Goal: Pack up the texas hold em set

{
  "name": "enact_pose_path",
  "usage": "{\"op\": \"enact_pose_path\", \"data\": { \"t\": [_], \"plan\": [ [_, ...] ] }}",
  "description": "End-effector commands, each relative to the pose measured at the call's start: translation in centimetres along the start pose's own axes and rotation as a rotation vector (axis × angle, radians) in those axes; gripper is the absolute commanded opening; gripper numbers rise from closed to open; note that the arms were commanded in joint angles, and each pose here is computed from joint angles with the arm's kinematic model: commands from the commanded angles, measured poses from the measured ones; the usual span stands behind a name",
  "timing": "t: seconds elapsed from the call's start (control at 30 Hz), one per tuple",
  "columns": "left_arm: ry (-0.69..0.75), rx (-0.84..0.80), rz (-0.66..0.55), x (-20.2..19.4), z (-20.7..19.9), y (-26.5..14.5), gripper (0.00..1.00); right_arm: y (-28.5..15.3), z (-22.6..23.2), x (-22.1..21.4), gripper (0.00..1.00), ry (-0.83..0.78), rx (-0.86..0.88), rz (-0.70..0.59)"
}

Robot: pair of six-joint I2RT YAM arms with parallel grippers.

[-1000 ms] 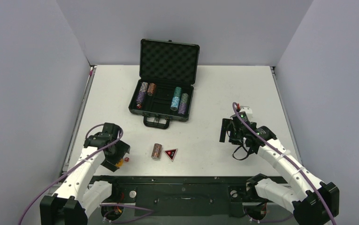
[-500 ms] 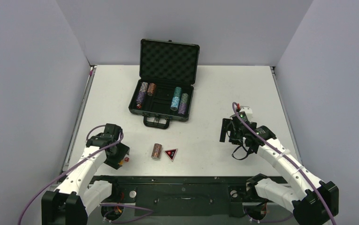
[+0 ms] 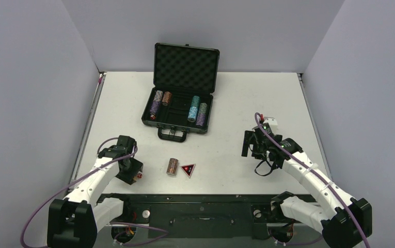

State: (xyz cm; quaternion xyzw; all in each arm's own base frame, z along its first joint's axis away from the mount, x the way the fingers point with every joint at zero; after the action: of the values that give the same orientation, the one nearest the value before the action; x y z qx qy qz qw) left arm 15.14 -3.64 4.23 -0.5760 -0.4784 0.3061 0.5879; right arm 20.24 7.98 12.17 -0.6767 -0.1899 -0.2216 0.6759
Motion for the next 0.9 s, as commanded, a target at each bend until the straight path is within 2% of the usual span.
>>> {"op": "enact_pose_path", "data": {
  "t": [0.0, 0.3, 0.7, 0.77, 0.83, 0.87],
  "plan": [
    [-0.009, -0.024, -0.025, 0.4, -0.7, 0.1, 0.45, 0.0, -0.2, 0.4, 0.94, 0.008, -0.024, -0.026],
    [-0.013, -0.023, 0.0, -0.1, -0.7, 0.6, 0.4, -0.1, -0.3, 0.5, 0.94, 0.011, -0.025, -0.036],
    [-0.01, -0.025, 0.0, -0.3, -0.4, 1.0, 0.29, -0.2, -0.3, 0.6, 0.94, 0.016, -0.024, -0.044],
    [-0.005, -0.026, -0.003, -0.2, -0.4, 1.1, 0.23, -0.2, -0.3, 0.6, 0.94, 0.015, -0.023, -0.045],
    [0.008, -0.038, 0.0, -0.3, -0.5, 1.1, 0.02, -0.2, -0.3, 0.6, 0.94, 0.015, -0.023, -0.046],
    [0.016, -0.042, 0.002, -0.3, -0.6, 1.1, 0.0, -0.2, -0.3, 0.6, 0.94, 0.014, -0.024, -0.045]
  ]
}}
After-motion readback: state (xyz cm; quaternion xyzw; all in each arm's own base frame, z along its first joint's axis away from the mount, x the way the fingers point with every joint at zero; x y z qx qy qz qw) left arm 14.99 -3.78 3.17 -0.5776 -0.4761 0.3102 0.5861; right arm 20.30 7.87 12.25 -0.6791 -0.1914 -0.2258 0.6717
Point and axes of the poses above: each gripper's point midway between its finger pads, its own y axis out along the fingers, its own z axis along the line the jaws close on, x = y × z, the point moved 2 cm from there along -y, back along the fingers, and after that the axes turned 4 degrees about -y, right-handed, at the moved point
